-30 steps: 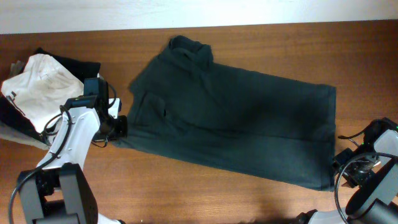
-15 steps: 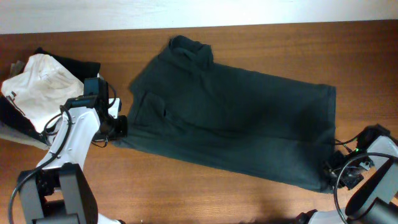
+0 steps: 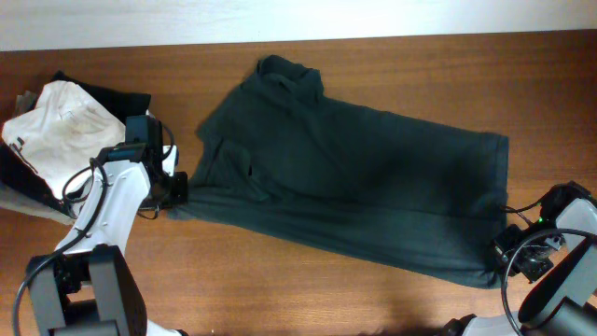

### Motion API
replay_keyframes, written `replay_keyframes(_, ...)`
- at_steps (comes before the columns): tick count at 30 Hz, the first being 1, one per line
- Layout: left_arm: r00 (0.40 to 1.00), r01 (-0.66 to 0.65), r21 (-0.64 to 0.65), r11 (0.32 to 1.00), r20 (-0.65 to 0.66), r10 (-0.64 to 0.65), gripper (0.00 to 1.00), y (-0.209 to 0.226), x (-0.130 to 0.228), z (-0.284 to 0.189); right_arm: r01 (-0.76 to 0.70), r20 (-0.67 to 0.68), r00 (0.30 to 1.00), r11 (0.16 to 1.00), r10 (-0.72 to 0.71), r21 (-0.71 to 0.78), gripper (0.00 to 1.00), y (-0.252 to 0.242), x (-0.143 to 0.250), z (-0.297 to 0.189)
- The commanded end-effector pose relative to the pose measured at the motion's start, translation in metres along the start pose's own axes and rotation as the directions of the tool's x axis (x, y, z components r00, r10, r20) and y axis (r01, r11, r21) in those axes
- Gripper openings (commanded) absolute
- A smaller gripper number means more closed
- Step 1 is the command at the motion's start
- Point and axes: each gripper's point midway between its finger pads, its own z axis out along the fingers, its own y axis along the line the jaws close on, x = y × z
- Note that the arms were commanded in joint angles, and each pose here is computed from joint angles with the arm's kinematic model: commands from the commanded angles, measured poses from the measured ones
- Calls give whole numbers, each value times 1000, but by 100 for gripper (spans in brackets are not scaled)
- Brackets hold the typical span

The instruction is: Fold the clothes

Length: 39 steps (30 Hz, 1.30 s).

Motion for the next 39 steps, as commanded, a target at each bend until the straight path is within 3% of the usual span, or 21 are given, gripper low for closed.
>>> replay_keyframes(1,1000,17,-71,997,23,-15,23,18,-7,-2,-31,44,999,997,28,64,4,-11,-11,-5)
replay_keyframes(2,999,17,-63,998,29,-15,29,17,-9,-2,-31,44,999,997,28,64,4,-11,-11,-5)
replay_keyframes(3,999,17,-52,999,33,-15,42,15,-10,-2,-31,44,999,997,28,63,5,-11,-11,-5)
replay_keyframes(4,999,17,-46,999,36,-16,48,14,-11,-2,-31,44,999,997,28,63,11,-11,-11,-5)
replay_keyframes(7,999,17,-43,999,36,-15,52,14,-10,-2,-30,41,999,998,28,54,26,-9,-11,-5)
replay_keyframes(13,994,-72,125,990,85,61,52,-15,-23,-12,-28,86,996,999,30,-16,28,2,-20,-32)
replay_keyframes(18,933,-313,329,891,283,223,52,-71,-59,-55,59,224,974,988,-25,-145,31,20,-27,-96)
replay_keyframes(25,838,-503,334,797,413,356,54,-145,-76,-63,327,331,923,856,-198,-400,36,70,-9,-138)
replay_keyframes(34,803,-593,363,719,336,493,53,-206,-57,-7,339,331,921,842,-205,-421,37,74,-7,-140)
replay_keyframes(37,797,-601,360,714,331,505,39,-210,-54,-5,339,331,921,842,-205,-420,37,74,-7,-140)
replay_keyframes(39,800,-598,348,722,303,517,38,-207,-48,-3,339,331,921,842,-205,-420,37,74,-7,-140)
